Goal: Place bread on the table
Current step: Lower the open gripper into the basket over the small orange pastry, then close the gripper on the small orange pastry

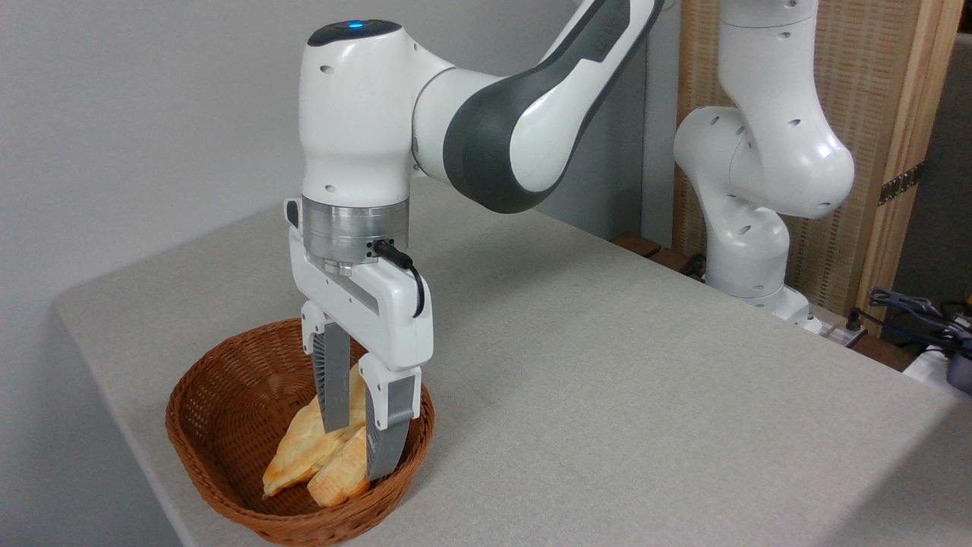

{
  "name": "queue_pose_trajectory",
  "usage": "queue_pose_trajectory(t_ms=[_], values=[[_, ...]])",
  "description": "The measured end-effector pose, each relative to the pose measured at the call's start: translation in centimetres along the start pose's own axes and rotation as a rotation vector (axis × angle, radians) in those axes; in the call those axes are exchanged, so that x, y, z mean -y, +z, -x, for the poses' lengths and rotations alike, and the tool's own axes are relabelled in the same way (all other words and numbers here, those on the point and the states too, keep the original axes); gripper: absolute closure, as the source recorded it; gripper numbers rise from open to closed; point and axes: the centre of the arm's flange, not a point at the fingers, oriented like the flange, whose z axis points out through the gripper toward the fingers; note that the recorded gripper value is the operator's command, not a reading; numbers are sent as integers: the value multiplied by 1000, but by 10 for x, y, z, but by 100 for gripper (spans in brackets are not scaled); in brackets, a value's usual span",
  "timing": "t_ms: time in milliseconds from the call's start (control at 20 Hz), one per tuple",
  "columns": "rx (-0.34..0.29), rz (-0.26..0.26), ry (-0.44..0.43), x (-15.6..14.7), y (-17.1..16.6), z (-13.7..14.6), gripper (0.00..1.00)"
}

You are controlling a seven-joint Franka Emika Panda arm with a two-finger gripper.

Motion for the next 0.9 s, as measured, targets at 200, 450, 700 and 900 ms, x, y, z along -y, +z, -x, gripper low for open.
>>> queue_pose_trajectory(t_ms=[200, 450, 700, 900], values=[[8, -6, 9, 0, 1, 0, 39], [11, -2, 12, -1, 4, -1, 46], [15, 2, 16, -3, 7, -2, 47], [15, 2, 17, -3, 8, -3, 49]])
